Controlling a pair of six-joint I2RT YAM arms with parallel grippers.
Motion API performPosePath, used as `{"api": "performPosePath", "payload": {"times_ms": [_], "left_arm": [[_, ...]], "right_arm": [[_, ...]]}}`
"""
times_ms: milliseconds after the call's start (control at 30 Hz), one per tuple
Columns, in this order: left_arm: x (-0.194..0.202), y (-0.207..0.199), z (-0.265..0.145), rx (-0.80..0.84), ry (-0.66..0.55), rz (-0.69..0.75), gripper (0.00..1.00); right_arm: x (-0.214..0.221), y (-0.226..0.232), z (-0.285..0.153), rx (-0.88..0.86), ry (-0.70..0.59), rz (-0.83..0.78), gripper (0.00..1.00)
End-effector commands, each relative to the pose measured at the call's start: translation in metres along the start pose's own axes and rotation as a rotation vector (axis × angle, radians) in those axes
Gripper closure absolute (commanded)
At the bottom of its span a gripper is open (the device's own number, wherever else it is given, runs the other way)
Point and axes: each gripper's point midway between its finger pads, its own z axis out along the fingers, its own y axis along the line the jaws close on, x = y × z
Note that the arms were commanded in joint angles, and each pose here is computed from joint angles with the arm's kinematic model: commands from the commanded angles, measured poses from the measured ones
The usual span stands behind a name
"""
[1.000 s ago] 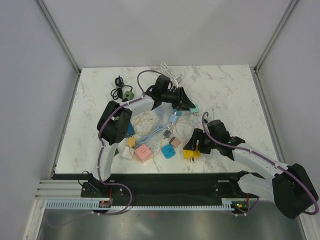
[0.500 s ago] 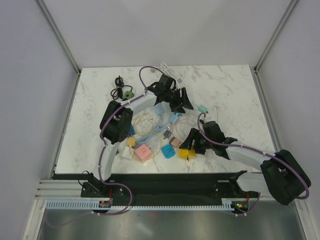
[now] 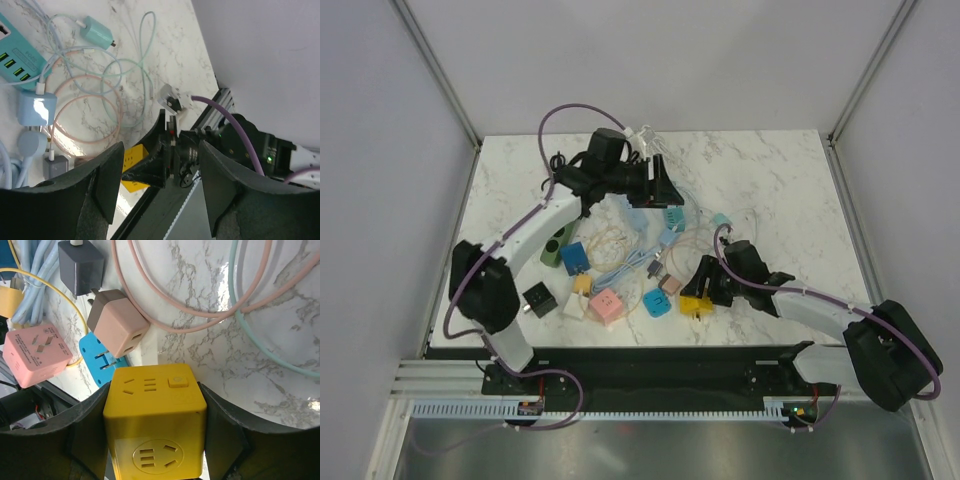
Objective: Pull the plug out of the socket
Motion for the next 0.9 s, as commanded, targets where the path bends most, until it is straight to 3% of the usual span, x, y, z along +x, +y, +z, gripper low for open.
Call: {"api": "performPosePath", "payload": {"times_ms": [0, 67, 167, 233, 267, 867], "left_arm": [[0.0, -0.027, -0.05, 0.087, -0.068, 0.11, 0.32], [0.014, -0.024, -0.062, 0.088, -0.071, 0.106, 0.3], [0.036, -0.025, -0.085, 0.098, -0.094, 0.112, 0.29], [0.046, -0.033, -0.102, 0.118, -0.124, 0.122, 0.28], [0.062, -0.023, -0.101, 0.108, -0.104, 0.1, 0.28], [0.193, 0.02, -0.148, 0.13, -0.192, -0.048, 0.26]], "right_arm": [[-0.005, -0.026, -0.003, 0.139, -0.021, -0.058, 0.45], [-0.008, -0.027, -0.006, 0.16, -0.024, -0.076, 0.29], [-0.014, -0.025, -0.01, 0.182, -0.027, -0.107, 0.14], [-0.021, -0.02, -0.014, 0.185, -0.039, -0.12, 0.11], [-0.022, -0.019, -0.016, 0.194, -0.038, -0.125, 0.02], [-0.069, 0.04, -0.081, 0.093, -0.236, -0.152, 0.02]]}}
